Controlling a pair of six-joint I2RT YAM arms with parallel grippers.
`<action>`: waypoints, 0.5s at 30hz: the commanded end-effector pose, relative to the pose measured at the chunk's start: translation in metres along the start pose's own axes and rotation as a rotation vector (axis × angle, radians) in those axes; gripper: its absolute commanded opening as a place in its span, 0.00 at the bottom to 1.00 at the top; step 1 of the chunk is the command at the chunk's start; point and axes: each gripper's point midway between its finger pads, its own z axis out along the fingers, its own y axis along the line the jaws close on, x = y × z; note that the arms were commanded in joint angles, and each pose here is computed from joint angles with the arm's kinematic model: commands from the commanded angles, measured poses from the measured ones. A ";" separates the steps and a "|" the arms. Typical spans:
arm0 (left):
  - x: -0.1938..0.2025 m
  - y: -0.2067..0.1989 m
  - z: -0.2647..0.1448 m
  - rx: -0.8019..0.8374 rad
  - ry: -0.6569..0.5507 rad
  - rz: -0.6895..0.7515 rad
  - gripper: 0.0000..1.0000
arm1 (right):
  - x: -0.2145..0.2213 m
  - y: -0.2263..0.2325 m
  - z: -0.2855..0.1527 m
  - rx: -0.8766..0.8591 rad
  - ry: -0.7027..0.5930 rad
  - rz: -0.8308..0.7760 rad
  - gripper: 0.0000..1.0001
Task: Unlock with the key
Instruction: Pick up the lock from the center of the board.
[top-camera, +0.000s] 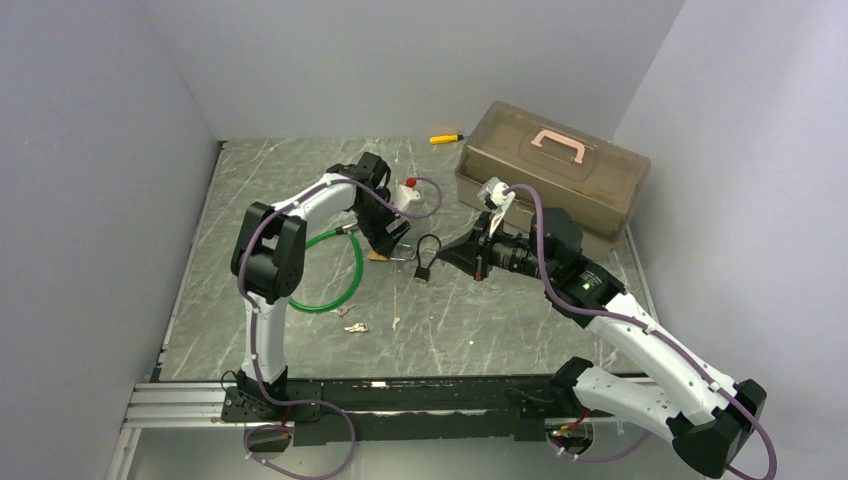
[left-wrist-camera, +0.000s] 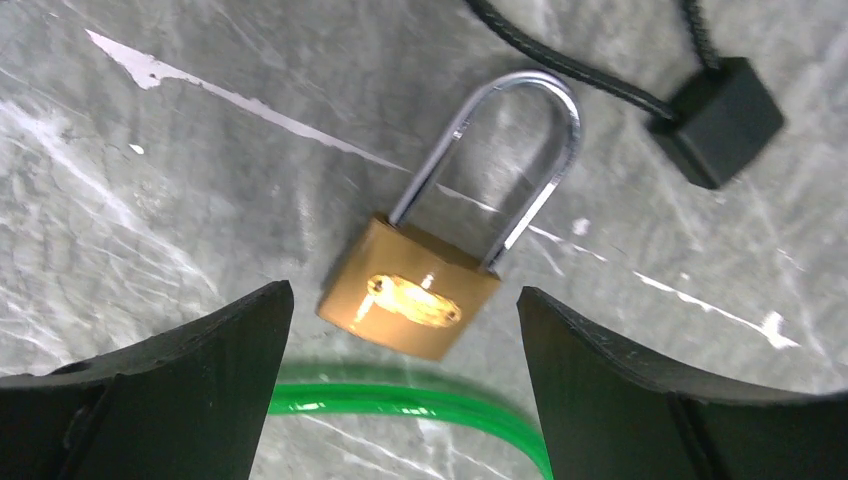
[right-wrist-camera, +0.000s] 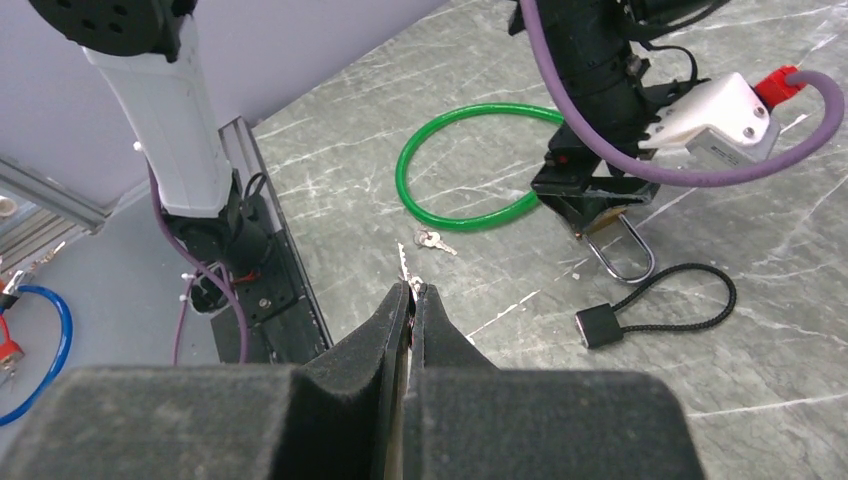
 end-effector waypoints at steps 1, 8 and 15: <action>-0.034 -0.024 -0.053 0.030 -0.144 0.061 0.91 | -0.022 0.004 -0.006 -0.003 -0.071 -0.033 0.00; -0.060 -0.037 -0.062 -0.002 -0.171 0.220 0.97 | -0.028 -0.006 -0.014 0.032 -0.108 -0.024 0.00; -0.073 -0.058 -0.016 -0.039 -0.203 0.578 0.99 | -0.049 -0.004 -0.035 0.015 -0.162 -0.015 0.00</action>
